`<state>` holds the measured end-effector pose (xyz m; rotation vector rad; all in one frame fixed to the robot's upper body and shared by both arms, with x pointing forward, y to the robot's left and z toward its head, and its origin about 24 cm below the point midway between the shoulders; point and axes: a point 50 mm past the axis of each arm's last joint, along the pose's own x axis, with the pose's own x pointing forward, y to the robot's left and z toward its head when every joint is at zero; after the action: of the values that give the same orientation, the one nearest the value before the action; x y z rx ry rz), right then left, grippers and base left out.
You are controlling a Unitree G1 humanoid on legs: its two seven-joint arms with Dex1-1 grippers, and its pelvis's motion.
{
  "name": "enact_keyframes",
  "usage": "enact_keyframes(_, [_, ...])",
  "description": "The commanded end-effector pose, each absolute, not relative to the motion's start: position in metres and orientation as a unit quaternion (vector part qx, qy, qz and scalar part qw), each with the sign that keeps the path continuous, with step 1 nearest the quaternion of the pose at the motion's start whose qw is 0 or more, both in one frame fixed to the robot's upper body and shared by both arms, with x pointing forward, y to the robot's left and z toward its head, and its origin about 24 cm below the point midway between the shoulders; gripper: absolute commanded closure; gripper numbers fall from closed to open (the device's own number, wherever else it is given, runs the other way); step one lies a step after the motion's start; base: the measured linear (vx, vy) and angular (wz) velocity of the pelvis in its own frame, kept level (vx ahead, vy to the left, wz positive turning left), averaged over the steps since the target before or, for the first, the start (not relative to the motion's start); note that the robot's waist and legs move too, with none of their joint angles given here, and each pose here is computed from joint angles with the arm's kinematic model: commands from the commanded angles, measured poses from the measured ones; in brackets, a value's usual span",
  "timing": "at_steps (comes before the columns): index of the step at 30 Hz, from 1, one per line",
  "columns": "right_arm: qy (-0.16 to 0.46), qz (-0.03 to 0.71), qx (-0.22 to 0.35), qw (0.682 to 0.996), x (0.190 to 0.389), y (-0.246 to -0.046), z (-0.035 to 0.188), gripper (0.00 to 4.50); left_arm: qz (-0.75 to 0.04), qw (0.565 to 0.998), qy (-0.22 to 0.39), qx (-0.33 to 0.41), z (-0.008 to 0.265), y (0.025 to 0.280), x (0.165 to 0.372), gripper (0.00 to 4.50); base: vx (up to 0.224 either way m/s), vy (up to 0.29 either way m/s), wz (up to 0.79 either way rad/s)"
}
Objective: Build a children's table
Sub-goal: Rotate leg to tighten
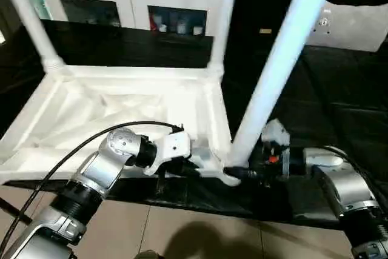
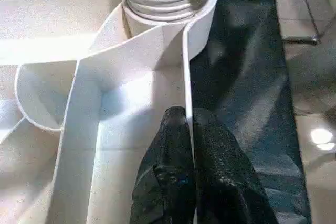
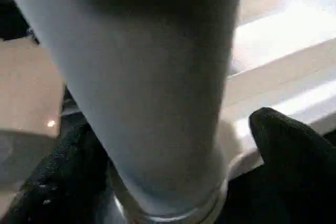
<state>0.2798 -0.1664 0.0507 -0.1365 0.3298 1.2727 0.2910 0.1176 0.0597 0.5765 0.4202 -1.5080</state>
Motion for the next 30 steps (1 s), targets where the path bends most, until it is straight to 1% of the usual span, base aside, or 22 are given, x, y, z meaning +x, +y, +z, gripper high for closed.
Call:
enact_keyframes(1, [0.156, 0.602, -0.068, 0.78, 0.28, -0.168, 0.052, 0.55, -0.689, 0.644, 0.189, 0.274, 0.059, 0.114, 0.289, 4.5, 0.0, 0.0, 0.0])
enact_keyframes(2, [0.156, 0.606, -0.066, 0.777, 0.28, -0.168, 0.052, 0.71, -0.691, 0.643, 0.188, 0.273, 0.059, 0.114, 0.289, 4.5, 0.0, 0.0, 0.0])
enact_keyframes(4, [0.156, 0.609, -0.065, 0.775, 0.28, -0.167, 0.052, 0.79, -0.692, 0.642, 0.187, 0.272, 0.06, 0.114, 0.289, 4.5, 0.0, 0.0, 0.0])
enact_keyframes(7, [0.161, 0.622, -0.062, 0.764, 0.278, -0.166, 0.052, 1.15, -0.696, 0.638, 0.187, 0.272, 0.059, 0.115, 0.289, 4.5, 0.0, 0.0, 0.0])
enact_keyframes(8, [0.161, 0.622, -0.062, 0.764, 0.278, -0.166, 0.052, 1.15, -0.696, 0.638, 0.187, 0.272, 0.059, 0.115, 0.289, 4.5, 0.0, 0.0, 0.0])
enact_keyframes(9, [0.164, 0.625, -0.063, 0.76, 0.277, -0.167, 0.051, 1.3, -0.697, 0.637, 0.186, 0.273, 0.059, 0.116, 0.289, 4.5, 0.0, 0.0, 0.0])
enact_keyframes(13, [0.167, 0.628, -0.062, 0.758, 0.277, -0.168, 0.051, 1.66, -0.698, 0.636, 0.186, 0.273, 0.059, 0.116, 0.289, 4.5, 0.0, 0.0, 0.0])
enact_keyframes(17, [0.168, 0.629, -0.063, 0.757, 0.276, -0.167, 0.05, 1.79, -0.697, 0.636, 0.187, 0.273, 0.059, 0.117, 0.29, 4.5, 0.0, 0.0, 0.0])
enact_keyframes(22, [0.166, 0.629, -0.06, 0.757, 0.272, -0.164, 0.046, 1.82, -0.695, 0.645, 0.185, 0.259, 0.059, 0.116, 0.29, 4.5, 0.0, 0.0, 0.0])
enact_keyframes(26, [0.161, 0.607, -0.042, 0.777, 0.27, -0.157, 0.042, 1.82, -0.685, 0.666, 0.18, 0.233, 0.062, 0.112, 0.29, 4.5, 0.0, 0.0, 0.0])
enact_keyframes(27, [0.158, 0.562, -0.017, 0.811, 0.274, -0.15, 0.037, 1.82, -0.664, 0.698, 0.178, 0.202, 0.064, 0.105, 0.293, 4.5, 0.0, 0.0, 0.0])
enact_keyframes(28, [0.158, 0.562, -0.017, 0.811, 0.274, -0.15, 0.037, 1.82, -0.664, 0.698, 0.178, 0.202, 0.064, 0.105, 0.293, 4.5, 0.0, 0.0, 0.0])
enact_keyframes(29, [0.155, 0.515, 0.003, 0.843, 0.279, -0.142, 0.033, 1.83, -0.645, 0.722, 0.175, 0.178, 0.065, 0.096, 0.296, 4.5, 0.0, 0.0, 0.0])
enact_keyframes(30, [0.154, 0.501, 0.011, 0.852, 0.281, -0.14, 0.032, 1.83, -0.639, 0.729, 0.174, 0.172, 0.066, 0.093, 0.297, 4.5, 0.0, 0.0, 0.0])
